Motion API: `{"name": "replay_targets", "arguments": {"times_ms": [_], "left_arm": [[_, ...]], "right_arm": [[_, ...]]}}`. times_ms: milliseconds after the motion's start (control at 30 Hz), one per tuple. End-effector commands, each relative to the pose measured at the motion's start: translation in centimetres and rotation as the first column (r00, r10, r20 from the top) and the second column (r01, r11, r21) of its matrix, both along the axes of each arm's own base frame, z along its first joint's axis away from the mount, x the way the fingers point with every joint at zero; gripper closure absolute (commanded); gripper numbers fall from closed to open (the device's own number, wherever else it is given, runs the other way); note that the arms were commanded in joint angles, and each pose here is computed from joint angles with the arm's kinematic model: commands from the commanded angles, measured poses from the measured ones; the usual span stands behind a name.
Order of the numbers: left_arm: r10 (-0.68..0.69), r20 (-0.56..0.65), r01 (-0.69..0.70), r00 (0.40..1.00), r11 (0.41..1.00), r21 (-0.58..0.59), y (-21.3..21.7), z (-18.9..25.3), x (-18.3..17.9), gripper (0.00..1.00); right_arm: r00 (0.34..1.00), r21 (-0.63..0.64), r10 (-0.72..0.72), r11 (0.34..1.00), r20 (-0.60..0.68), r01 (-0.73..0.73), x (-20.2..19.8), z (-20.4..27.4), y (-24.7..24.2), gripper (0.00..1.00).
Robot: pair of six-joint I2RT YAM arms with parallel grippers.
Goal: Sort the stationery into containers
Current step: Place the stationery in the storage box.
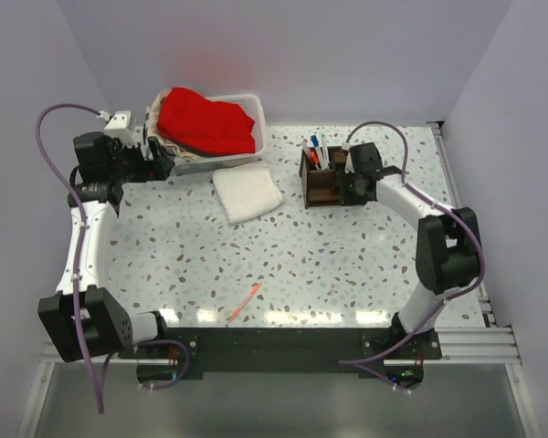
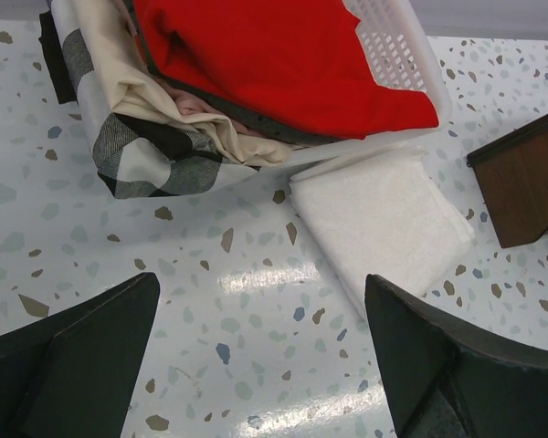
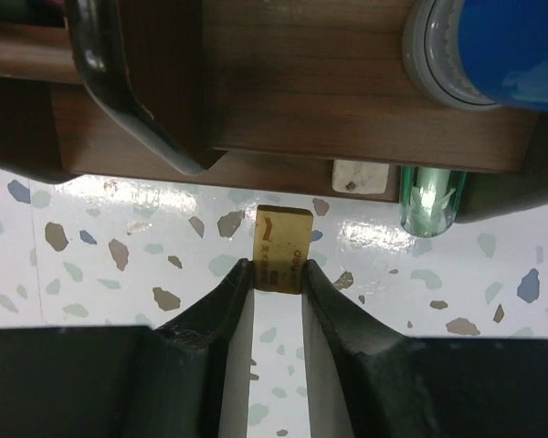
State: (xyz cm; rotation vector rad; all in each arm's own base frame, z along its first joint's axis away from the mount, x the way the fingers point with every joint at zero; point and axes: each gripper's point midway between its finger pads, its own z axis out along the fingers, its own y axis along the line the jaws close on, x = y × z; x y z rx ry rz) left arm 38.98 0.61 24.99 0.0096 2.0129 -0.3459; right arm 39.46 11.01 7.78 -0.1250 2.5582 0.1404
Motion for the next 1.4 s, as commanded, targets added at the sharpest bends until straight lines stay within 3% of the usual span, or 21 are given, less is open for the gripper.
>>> {"name": "replay_targets", "arguments": {"times_ms": [0,700,867,1067,1233,1367], "left_arm": [[0.007,0.042,-0.008,0.999,1.0,0.012,0.5,1.3,0.7,0.01],[0.011,0.013,-0.012,1.0,1.0,0.007,0.6,-0.2,1.1,0.01],[0.01,0.01,-0.01,1.0,1.0,0.003,0.6,-0.3,1.1,0.0],[0.005,0.014,-0.005,1.0,1.0,-0.004,0.4,-0.2,1.1,0.01],[0.004,0.02,-0.004,1.0,1.0,-0.007,0.4,0.1,1.0,0.01],[0.001,0.025,-0.001,1.0,1.0,-0.008,0.2,0.3,0.8,0.0]], "right_arm": [[0.995,0.008,-0.024,1.0,0.095,0.023,3.0,2.1,0.1,1.0],[0.988,-0.048,-0.033,0.998,0.148,0.041,6.8,1.3,-0.1,1.0],[0.987,-0.069,-0.044,0.996,0.158,0.056,6.8,1.6,-0.6,0.77],[0.986,-0.072,-0.049,0.996,0.159,0.061,6.1,1.9,-0.8,0.66],[0.985,-0.062,-0.046,0.996,0.168,0.058,5.6,2.6,-0.8,0.49],[0.985,-0.051,-0.048,0.997,0.165,0.058,5.0,2.8,-0.8,0.48]]}}
